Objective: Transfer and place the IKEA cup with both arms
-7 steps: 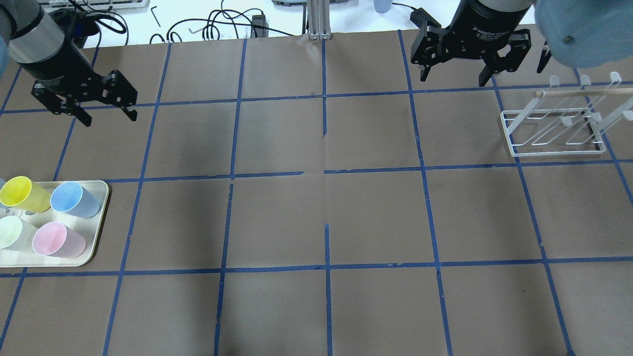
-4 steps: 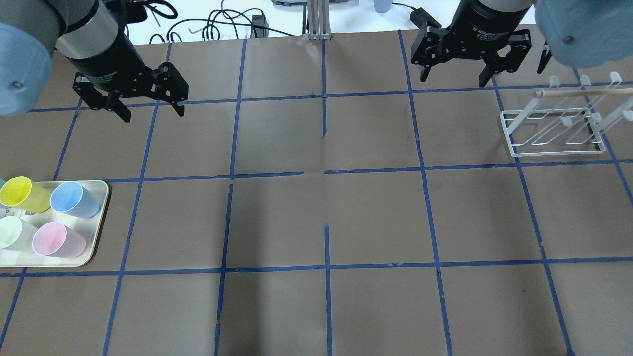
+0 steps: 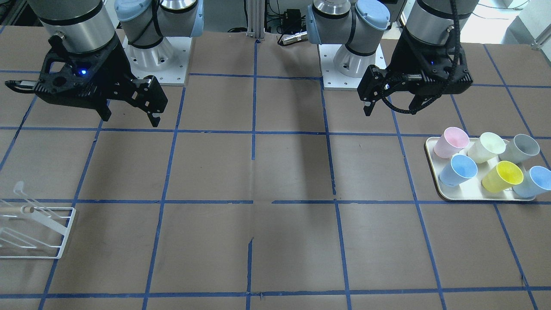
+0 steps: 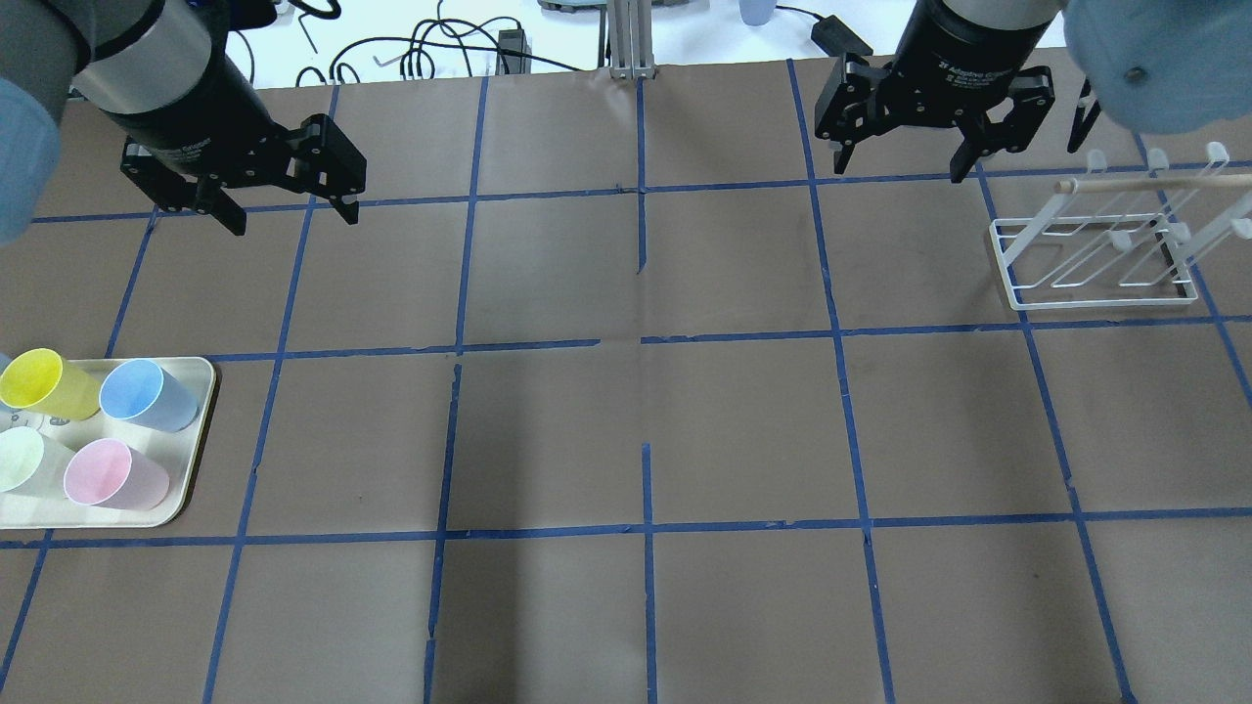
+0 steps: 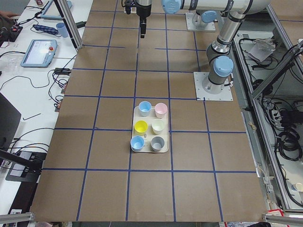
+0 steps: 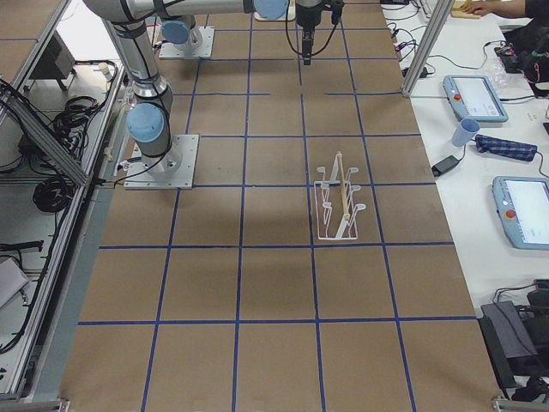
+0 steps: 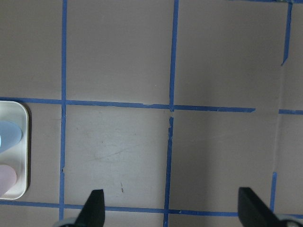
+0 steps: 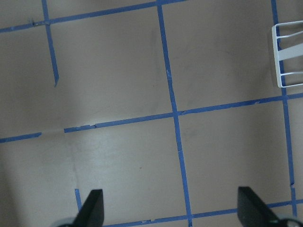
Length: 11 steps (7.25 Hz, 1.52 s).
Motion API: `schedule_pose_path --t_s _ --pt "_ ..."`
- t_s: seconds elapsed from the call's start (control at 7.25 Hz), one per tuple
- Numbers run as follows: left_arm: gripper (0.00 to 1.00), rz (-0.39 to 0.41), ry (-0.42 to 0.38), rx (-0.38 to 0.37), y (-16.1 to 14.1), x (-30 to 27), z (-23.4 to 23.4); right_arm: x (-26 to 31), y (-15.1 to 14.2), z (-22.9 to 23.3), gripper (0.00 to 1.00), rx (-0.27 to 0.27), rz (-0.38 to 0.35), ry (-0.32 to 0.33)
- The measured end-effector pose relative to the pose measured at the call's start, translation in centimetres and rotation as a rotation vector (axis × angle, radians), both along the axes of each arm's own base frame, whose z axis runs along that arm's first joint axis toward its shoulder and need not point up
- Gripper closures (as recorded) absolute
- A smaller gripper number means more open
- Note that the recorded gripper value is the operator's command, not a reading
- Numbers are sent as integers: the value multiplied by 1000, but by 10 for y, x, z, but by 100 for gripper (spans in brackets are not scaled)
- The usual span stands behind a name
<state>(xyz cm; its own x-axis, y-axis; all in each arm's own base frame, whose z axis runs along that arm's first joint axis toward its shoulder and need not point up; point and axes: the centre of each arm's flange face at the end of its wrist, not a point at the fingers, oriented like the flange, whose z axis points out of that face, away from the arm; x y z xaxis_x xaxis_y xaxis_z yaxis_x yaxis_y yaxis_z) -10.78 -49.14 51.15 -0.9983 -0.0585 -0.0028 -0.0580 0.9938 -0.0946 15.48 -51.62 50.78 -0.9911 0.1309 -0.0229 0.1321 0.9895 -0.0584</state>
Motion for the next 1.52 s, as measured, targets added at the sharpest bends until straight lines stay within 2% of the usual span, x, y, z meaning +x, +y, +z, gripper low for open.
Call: schedule_pose_path --t_s 0.28,0.55,1.52 --pt "0 -35 -4 9 -2 2 4 0 3 -1 0 17 30 2" --pt "0 -48 -3 48 -6 4 12 0 3 -1 0 18 50 2" --pt "0 -58 2 71 -9 1 9 0 2 0 0 14 55 -4"
